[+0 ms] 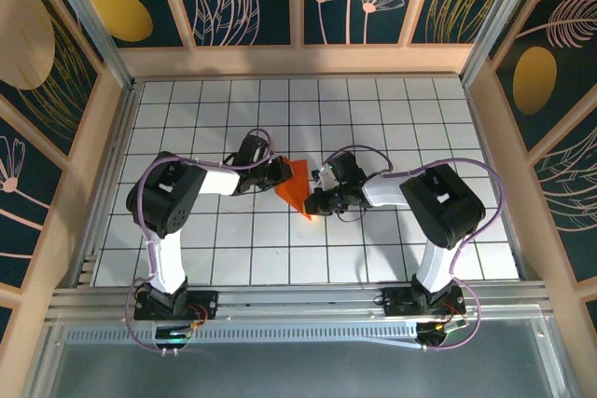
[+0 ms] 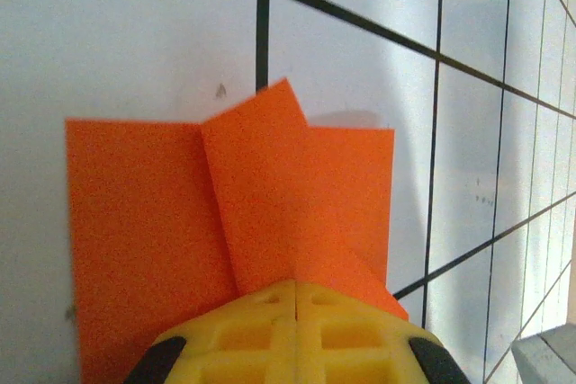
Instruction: Fold a paper plane with a square sheet of paper (fold left side to right side)
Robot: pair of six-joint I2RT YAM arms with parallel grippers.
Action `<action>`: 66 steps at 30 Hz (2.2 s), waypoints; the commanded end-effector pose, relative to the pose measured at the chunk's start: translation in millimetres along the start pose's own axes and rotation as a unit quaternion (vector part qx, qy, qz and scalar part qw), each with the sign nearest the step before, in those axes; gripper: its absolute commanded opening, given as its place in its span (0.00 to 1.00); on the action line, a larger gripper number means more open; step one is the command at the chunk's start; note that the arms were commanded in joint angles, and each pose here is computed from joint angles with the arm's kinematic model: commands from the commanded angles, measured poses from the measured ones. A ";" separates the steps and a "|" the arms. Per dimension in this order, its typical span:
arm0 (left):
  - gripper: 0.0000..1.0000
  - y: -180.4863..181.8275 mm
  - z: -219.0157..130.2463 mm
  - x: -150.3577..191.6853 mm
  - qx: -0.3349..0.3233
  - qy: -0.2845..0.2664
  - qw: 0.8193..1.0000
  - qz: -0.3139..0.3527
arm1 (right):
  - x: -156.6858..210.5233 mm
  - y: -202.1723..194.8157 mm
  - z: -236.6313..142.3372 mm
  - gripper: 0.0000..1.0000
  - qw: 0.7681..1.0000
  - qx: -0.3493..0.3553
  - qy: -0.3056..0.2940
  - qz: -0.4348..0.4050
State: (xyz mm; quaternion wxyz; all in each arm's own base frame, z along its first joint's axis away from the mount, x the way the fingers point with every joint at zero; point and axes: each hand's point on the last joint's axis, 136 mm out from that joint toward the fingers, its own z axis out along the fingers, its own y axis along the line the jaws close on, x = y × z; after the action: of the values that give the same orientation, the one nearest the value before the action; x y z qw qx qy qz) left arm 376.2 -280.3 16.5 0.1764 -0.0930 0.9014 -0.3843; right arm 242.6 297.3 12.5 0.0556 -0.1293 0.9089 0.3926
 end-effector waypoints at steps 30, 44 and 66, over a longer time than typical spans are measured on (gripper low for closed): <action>0.00 -40.3 -60.4 -21.0 0.050 -0.057 0.994 0.084 | 31.4 -66.3 6.0 0.00 0.991 0.117 0.025 0.053; 0.00 -50.5 -6.4 25.1 0.093 0.023 0.992 0.087 | 32.8 -69.2 6.7 0.00 0.990 0.123 0.028 0.055; 0.00 14.8 9.4 37.7 -0.027 0.032 0.998 0.044 | -42.2 36.6 -29.7 0.00 0.998 -0.020 -0.060 -0.012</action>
State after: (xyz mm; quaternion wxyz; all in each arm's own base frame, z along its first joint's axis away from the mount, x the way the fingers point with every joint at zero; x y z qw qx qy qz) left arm 352.7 -302.7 17.8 0.1857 -0.0209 0.8971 -0.4003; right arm 253.6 300.1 28.6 0.0696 -0.1167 0.9075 0.3976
